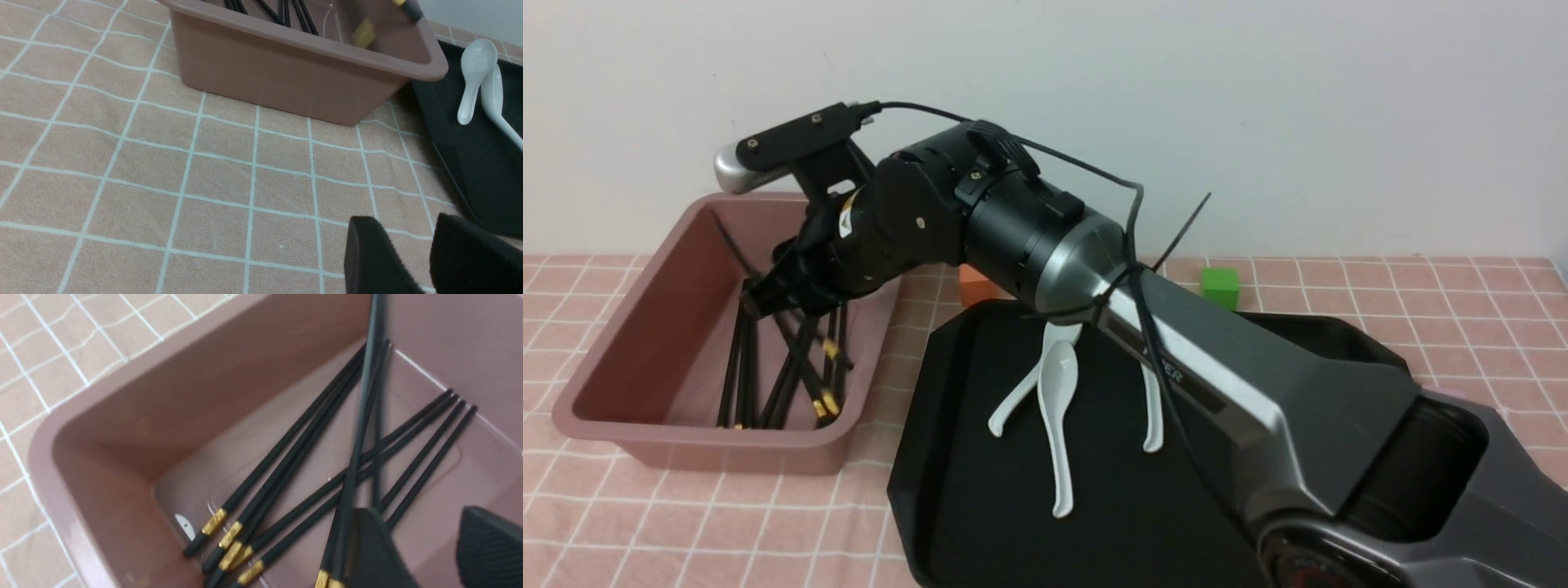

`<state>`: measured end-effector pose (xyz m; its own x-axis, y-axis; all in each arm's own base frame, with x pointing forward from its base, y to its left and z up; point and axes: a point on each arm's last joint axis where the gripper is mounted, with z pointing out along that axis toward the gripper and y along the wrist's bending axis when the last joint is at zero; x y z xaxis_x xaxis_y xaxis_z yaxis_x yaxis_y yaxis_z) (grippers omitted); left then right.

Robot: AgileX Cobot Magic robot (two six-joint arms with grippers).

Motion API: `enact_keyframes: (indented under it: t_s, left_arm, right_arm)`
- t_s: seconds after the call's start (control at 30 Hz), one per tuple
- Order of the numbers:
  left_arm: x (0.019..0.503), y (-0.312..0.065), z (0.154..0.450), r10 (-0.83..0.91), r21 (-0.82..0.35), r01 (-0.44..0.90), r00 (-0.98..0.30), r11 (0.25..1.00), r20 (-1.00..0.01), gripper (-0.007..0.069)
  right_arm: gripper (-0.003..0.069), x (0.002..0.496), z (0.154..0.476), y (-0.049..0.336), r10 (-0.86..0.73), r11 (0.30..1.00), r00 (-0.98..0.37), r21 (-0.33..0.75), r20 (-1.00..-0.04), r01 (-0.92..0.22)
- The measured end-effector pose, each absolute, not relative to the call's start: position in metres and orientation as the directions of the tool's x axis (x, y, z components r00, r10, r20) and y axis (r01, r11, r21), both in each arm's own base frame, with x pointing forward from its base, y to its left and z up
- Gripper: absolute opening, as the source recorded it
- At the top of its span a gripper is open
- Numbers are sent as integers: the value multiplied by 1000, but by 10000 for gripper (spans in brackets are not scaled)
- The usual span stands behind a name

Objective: On pink tablecloth take chopsticks from black tray and put them in box.

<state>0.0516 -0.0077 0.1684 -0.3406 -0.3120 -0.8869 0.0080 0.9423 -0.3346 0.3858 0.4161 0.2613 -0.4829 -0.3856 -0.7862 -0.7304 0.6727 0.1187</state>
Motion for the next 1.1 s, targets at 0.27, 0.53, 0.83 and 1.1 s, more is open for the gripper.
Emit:
enact_keyframes:
  t_s: [0.27, 0.53, 0.83, 1.1]
  left_arm:
    - [52, -8, 168, -312, -335, 8, -341, 942, -887, 239]
    - [52, -8, 168, -312, -335, 8, -341, 942, -887, 239]
    - [52, -8, 168, -312, -335, 8, -341, 942, -887, 239]
    - [52, -8, 168, -312, -335, 8, -341, 942, -887, 239]
  right_arm:
    - [365, 358, 346, 373, -438, 674, -513, 108, -738, -731]
    - [164, 288, 472, 298, -411, 673, -448, 67, -794, -737]
    - [8, 224, 477, 230, -399, 741, -593, 135, -699, -658]
    - [6, 183, 439, 187, -438, 776, -682, 137, -586, -616]
